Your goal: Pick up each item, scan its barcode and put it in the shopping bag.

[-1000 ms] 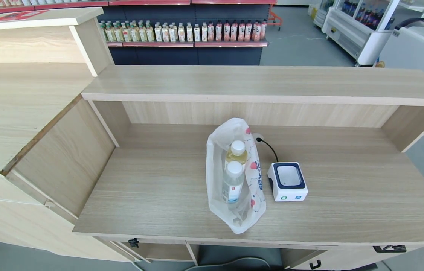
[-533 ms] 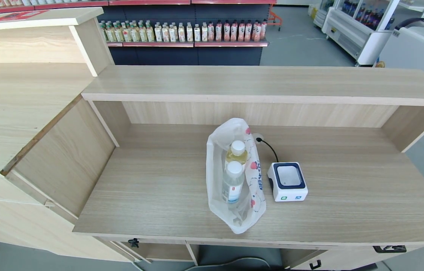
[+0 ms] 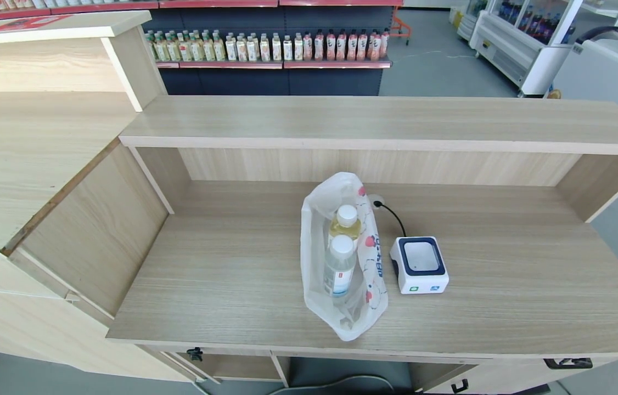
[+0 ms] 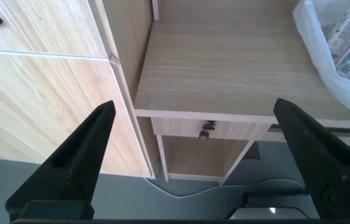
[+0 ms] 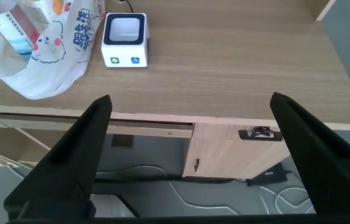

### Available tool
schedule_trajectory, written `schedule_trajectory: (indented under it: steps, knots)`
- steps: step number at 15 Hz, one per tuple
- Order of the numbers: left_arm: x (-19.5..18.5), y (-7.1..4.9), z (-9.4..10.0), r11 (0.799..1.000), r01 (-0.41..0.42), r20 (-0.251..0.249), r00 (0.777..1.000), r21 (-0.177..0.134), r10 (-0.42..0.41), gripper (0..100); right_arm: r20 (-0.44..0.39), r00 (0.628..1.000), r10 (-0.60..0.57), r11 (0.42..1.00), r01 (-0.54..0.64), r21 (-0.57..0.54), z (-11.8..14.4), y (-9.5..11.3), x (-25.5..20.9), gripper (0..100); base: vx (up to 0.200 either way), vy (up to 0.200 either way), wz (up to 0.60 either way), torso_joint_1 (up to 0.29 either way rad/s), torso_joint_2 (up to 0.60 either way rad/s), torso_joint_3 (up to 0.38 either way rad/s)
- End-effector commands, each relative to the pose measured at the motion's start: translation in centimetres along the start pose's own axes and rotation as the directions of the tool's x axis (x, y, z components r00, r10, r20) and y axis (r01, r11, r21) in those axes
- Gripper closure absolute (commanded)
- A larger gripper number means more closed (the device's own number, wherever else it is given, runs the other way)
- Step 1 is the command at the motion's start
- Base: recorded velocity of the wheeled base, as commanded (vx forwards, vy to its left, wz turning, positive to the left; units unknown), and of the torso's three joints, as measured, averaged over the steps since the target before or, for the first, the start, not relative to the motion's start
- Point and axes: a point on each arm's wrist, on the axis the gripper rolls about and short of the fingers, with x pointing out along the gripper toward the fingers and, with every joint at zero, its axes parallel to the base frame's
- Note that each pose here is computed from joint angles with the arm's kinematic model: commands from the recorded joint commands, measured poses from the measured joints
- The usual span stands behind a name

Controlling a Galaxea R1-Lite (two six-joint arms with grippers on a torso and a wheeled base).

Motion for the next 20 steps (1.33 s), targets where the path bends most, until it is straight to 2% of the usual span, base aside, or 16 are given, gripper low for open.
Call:
schedule_trajectory:
  steps: [1, 10, 13, 15, 20]
  knots:
    - [0.0, 0.0, 0.0, 1.0, 0.001, 0.0, 1.0, 0.001, -0.001, 0, -0.005, 1.0, 0.001, 1.0, -0.001, 0.0, 0.0, 0.0, 0.03, 0, 0.0, -0.2, 0.0, -0.002, 0.01, 0.002]
    - [0.0, 0.0, 0.0, 1.0, -0.001, 0.0, 1.0, 0.0, 0.001, 0, -0.005, 1.0, 0.001, 1.0, -0.001, -0.002, 0.0, 0.0, 0.03, 0, 0.0, -0.2, 0.0, 0.003, 0.0, 0.001]
    - [0.08, 0.0, 0.02, 1.0, 0.001, -0.01, 1.0, 0.003, -0.001, 0, -0.005, 1.0, 0.001, 1.0, -0.001, -0.002, 0.0, 0.0, 0.03, 0, 0.0, 0.0, 0.0, 0.0, 0.0, 0.0]
    - [0.19, 0.0, 0.01, 1.0, 0.003, -0.026, 1.0, 0.003, -0.003, 0, -0.005, 1.0, 0.001, 1.0, -0.001, -0.002, 0.0, 0.0, 0.03, 0, 0.2, 0.0, 0.0, 0.0, 0.0, 0.0]
    - [0.08, 0.0, 0.02, 1.0, 0.001, -0.01, 1.0, 0.001, -0.001, 0, -0.007, 1.0, 0.003, 1.0, -0.003, -0.006, -0.02, 0.01, 0.03, 0, 0.2, 0.0, 0.0, 0.002, 0.0, 0.0]
